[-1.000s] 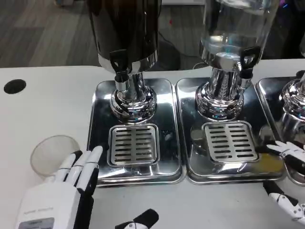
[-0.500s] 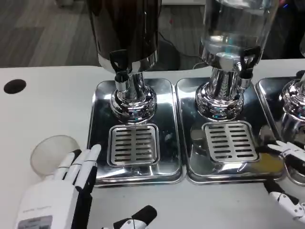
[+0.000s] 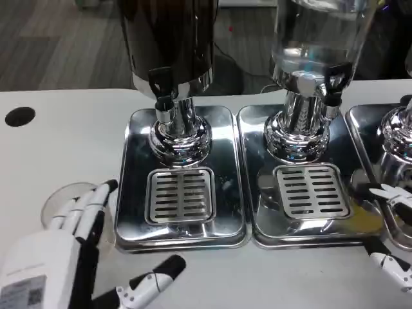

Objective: Grasp the cup under the faucet to collect the drink, then remove the cup.

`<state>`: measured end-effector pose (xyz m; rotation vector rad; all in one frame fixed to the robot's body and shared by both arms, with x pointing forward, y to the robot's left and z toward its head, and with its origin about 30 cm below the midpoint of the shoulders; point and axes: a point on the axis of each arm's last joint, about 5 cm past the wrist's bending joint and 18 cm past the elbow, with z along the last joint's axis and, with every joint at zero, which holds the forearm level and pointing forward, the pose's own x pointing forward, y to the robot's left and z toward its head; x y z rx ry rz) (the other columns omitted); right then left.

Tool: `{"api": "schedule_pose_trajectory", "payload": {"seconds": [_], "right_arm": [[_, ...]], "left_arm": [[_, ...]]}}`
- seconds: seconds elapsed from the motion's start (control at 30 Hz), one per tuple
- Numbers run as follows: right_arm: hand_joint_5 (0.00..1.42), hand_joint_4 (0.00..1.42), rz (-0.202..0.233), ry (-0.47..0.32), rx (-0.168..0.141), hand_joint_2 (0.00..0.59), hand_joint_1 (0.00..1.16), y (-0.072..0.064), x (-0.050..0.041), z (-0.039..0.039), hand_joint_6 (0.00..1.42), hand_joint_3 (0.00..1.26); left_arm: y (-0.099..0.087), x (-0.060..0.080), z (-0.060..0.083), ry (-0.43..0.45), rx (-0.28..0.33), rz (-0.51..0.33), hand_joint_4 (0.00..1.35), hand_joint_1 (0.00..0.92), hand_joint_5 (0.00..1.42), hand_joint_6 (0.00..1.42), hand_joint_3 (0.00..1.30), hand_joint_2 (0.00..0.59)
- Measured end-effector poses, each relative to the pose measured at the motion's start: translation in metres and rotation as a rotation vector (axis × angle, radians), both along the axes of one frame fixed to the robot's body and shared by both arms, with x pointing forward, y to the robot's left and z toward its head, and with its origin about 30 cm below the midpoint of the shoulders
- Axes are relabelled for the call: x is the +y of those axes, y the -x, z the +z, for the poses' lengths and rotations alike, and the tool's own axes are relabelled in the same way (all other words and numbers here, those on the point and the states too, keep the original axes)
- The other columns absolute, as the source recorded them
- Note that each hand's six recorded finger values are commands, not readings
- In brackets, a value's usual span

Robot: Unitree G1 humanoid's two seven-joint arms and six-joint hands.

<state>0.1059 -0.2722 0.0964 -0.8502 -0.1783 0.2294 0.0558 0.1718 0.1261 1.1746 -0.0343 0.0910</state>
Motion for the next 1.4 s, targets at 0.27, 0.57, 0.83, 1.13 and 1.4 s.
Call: {"api": "schedule_pose_trajectory", "payload": {"seconds": [0.27,0.57,0.83,1.13,1.4], "right_arm": [[0.1,0.14,-0.006,-0.007,0.013,0.379,0.46,0.002,-0.0016,-0.0029,0.01,0.25],[0.1,0.14,-0.006,-0.01,0.022,0.379,0.45,0.003,-0.0026,-0.0056,0.02,0.25],[0.1,0.14,-0.004,-0.016,0.036,0.385,0.46,0.005,-0.0031,-0.0088,0.02,0.25],[0.1,0.14,-0.004,-0.031,0.048,0.387,0.46,0.012,-0.0041,-0.0119,0.01,0.25],[0.1,0.14,0.0,-0.001,0.033,0.387,0.46,0.012,-0.0111,-0.007,0.01,0.26]], "left_arm": [[-0.011,0.014,0.005,0.001,0.009,0.088,0.03,0.0,0.16,0.46,0.13,0.073],[-0.021,0.028,0.012,0.007,0.011,0.2,0.03,0.0,0.18,0.49,0.12,0.054],[-0.038,0.034,0.019,-0.02,0.023,0.293,0.04,0.0,0.21,0.52,0.1,0.047],[-0.06,0.035,0.019,-0.104,0.099,0.32,0.02,0.06,0.22,0.54,0.08,0.038],[-0.076,0.03,0.003,-0.207,0.287,0.301,0.03,0.091,0.24,0.58,0.06,0.042]]}}
